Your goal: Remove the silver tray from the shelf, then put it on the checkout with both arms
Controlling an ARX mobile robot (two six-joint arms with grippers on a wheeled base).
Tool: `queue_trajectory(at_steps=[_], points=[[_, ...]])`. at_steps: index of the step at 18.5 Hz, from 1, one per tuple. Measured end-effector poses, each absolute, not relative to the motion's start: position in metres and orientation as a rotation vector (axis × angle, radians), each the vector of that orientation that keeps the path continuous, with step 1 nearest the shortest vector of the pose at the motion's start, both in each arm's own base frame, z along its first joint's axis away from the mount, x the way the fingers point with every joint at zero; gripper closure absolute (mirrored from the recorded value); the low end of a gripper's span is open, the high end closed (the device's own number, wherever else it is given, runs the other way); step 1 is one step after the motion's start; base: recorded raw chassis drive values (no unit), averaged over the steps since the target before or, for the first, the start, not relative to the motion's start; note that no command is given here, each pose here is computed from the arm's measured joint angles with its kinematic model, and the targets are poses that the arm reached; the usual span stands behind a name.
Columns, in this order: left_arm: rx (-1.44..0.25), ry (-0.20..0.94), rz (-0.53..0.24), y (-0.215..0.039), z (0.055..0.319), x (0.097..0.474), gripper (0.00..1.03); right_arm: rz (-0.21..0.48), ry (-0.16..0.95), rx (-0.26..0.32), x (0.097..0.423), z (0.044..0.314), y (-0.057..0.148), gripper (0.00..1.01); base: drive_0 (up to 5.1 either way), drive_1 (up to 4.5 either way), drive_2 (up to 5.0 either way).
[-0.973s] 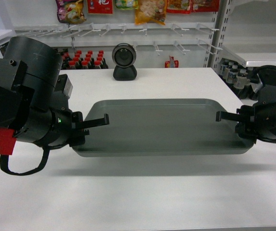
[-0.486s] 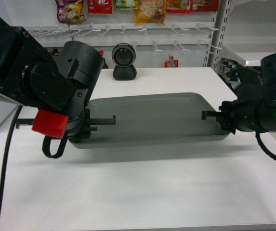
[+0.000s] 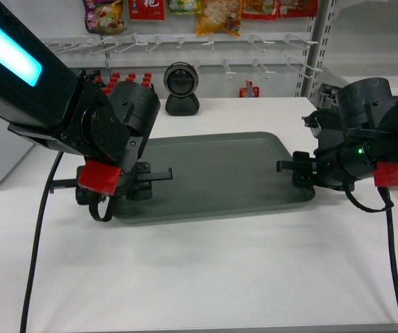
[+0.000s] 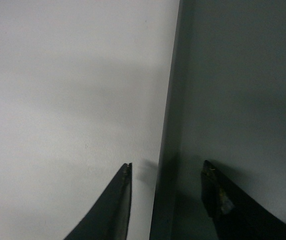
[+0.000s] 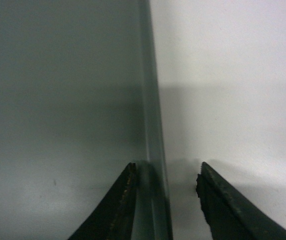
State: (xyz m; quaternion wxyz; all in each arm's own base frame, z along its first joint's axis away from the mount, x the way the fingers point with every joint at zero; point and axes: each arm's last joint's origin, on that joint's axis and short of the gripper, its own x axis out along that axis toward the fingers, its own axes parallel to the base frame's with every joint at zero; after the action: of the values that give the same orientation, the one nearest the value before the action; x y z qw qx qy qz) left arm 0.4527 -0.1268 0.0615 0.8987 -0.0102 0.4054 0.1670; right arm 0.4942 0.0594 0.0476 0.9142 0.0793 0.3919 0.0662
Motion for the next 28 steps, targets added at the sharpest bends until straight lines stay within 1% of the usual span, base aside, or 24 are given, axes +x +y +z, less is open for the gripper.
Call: queue_trajectory(at_steps=[1,2,3,4,5,7,8,9,10,11,12,13,14,18,19,20,21,22,23,24,25,26,27,28], points=[[-0.028,0.824,0.338,-0.126,0.062,0.455,0.53,0.122,0.815,0.204,0.494,0.047,0.056,0.50,0.0,0.00,0.0],[-0.025,0.791,0.324,-0.124,0.064,0.458,0.44,0.114,0.827,0.265,0.493,0.051,0.052,0.41,0.0,0.00,0.0],[0.002,0.756,0.310,-0.122,0.067,0.461,0.33,0.102,0.817,0.324,0.486,0.054,0.048,0.30,0.0,0.00,0.0],[0.020,0.720,0.297,-0.118,0.073,0.463,0.24,0.091,0.812,0.356,0.478,0.059,0.043,0.21,0.0,0.00,0.0],[0.031,0.680,0.274,-0.116,0.080,0.461,0.17,0.093,0.773,0.373,0.471,0.065,0.037,0.14,0.0,0.00,0.0],[0.013,0.588,0.232,-0.111,0.101,0.456,0.06,0.095,0.717,0.389,0.459,0.084,0.028,0.03,0.0,0.00,0.0],[-0.003,0.508,0.219,-0.109,0.120,0.453,0.03,0.097,0.672,0.394,0.456,0.099,0.025,0.01,0.0,0.00,0.0],[-0.038,0.385,0.190,-0.106,0.140,0.454,0.07,0.089,0.459,0.343,0.459,0.113,0.024,0.07,0.0,0.00,0.0],[-0.074,0.153,0.073,-0.098,0.174,0.447,0.17,0.025,0.233,0.226,0.449,0.129,0.020,0.18,0.0,0.00,0.0],[-0.065,0.009,0.011,-0.087,0.190,0.423,0.30,0.004,0.119,0.126,0.420,0.129,0.018,0.31,0.0,0.00,0.0],[-0.050,-0.032,-0.002,-0.075,0.183,0.398,0.41,0.005,0.077,0.079,0.394,0.123,0.017,0.42,0.0,0.00,0.0],[-0.037,-0.019,0.003,-0.064,0.171,0.380,0.50,0.006,0.051,0.051,0.376,0.124,0.016,0.51,0.0,0.00,0.0],[-0.033,-0.014,0.003,-0.063,0.168,0.376,0.52,0.006,0.045,0.049,0.372,0.125,0.015,0.53,0.0,0.00,0.0],[-0.017,0.023,0.014,-0.050,0.156,0.352,0.65,0.006,0.008,0.032,0.349,0.135,0.014,0.66,0.0,0.00,0.0],[-0.014,0.031,0.017,-0.045,0.154,0.340,0.72,0.002,-0.014,0.029,0.337,0.142,0.012,0.73,0.0,0.00,0.0],[-0.016,0.013,0.009,-0.041,0.159,0.323,0.83,0.016,-0.033,0.025,0.322,0.149,0.006,0.84,0.0,0.00,0.0],[-0.020,-0.016,0.003,-0.036,0.167,0.307,0.94,0.006,-0.024,0.021,0.306,0.150,0.002,0.95,0.0,0.00,0.0],[-0.020,-0.026,0.003,-0.030,0.169,0.290,1.02,-0.004,0.010,0.015,0.288,0.145,-0.001,0.98,0.0,0.00,0.0],[-0.018,-0.009,0.001,-0.027,0.166,0.276,1.02,-0.007,0.031,0.014,0.273,0.143,-0.001,0.98,0.0,0.00,0.0],[-0.015,0.028,0.002,-0.020,0.158,0.250,1.02,0.000,0.009,0.009,0.250,0.150,0.000,0.98,0.0,0.00,0.0],[-0.017,0.006,0.002,-0.013,0.163,0.220,1.02,-0.001,0.026,0.007,0.219,0.159,0.000,0.98,0.0,0.00,0.0],[-0.016,0.018,-0.005,-0.011,0.161,0.212,1.02,-0.001,0.006,0.007,0.211,0.163,0.000,0.98,0.0,0.00,0.0],[-0.016,0.025,-0.015,-0.004,0.160,0.204,1.02,-0.001,0.003,0.007,0.204,0.164,0.000,0.98,0.0,0.00,0.0],[-0.017,0.022,0.002,-0.001,0.161,0.199,1.02,-0.001,0.010,0.007,0.199,0.163,0.000,0.98,0.0,0.00,0.0]])
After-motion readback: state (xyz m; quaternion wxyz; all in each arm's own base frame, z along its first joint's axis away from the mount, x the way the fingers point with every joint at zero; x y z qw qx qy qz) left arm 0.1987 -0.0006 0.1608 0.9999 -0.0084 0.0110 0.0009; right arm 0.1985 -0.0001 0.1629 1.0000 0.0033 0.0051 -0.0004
